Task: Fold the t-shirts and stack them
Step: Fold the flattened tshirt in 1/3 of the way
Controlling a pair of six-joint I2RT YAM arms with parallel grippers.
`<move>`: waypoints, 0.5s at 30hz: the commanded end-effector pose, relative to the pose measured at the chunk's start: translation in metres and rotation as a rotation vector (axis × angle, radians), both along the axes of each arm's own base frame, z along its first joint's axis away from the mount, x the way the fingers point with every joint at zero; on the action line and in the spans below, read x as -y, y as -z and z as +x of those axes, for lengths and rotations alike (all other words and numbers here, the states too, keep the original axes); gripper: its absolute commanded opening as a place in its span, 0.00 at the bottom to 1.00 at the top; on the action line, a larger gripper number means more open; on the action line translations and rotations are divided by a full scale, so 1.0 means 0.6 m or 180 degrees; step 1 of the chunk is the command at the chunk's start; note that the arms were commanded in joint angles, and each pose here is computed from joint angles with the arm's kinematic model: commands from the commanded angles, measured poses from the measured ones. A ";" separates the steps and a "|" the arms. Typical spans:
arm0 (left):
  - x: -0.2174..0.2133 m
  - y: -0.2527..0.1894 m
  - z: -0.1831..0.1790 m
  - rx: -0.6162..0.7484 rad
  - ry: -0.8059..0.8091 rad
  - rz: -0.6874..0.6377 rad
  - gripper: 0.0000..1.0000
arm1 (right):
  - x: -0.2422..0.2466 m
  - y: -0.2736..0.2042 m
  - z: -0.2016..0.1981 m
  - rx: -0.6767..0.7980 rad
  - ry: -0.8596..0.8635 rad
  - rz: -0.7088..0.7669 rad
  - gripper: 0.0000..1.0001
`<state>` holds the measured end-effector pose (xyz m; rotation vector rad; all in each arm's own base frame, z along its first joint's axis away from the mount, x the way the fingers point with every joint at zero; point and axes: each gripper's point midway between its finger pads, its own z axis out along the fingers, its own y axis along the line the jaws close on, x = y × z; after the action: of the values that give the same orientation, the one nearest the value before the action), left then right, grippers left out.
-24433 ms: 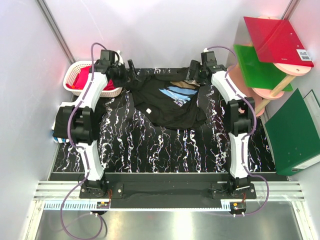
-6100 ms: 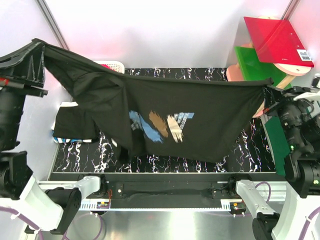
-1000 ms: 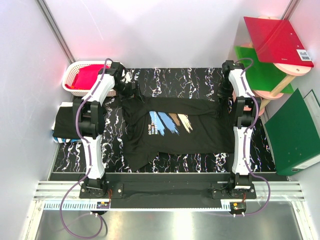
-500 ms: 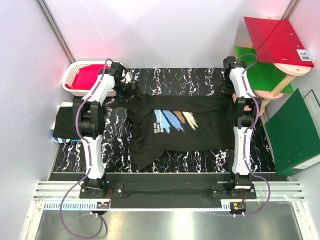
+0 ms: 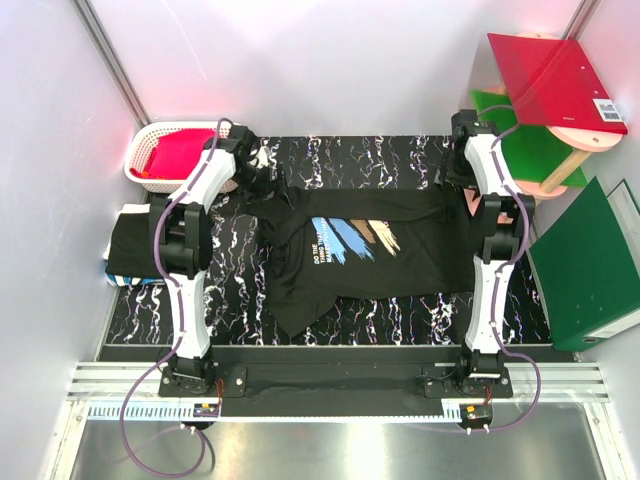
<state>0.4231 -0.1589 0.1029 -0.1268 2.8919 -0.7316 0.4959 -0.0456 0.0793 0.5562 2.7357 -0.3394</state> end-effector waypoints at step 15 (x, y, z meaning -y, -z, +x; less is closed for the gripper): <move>0.016 -0.035 -0.008 0.0161 0.0108 -0.0069 0.99 | -0.077 0.016 -0.032 -0.0098 -0.0177 0.0811 0.48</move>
<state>0.4210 -0.1648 0.1031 -0.1062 2.8946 -0.7381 0.4815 0.0005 0.0513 0.5122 2.8638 0.0129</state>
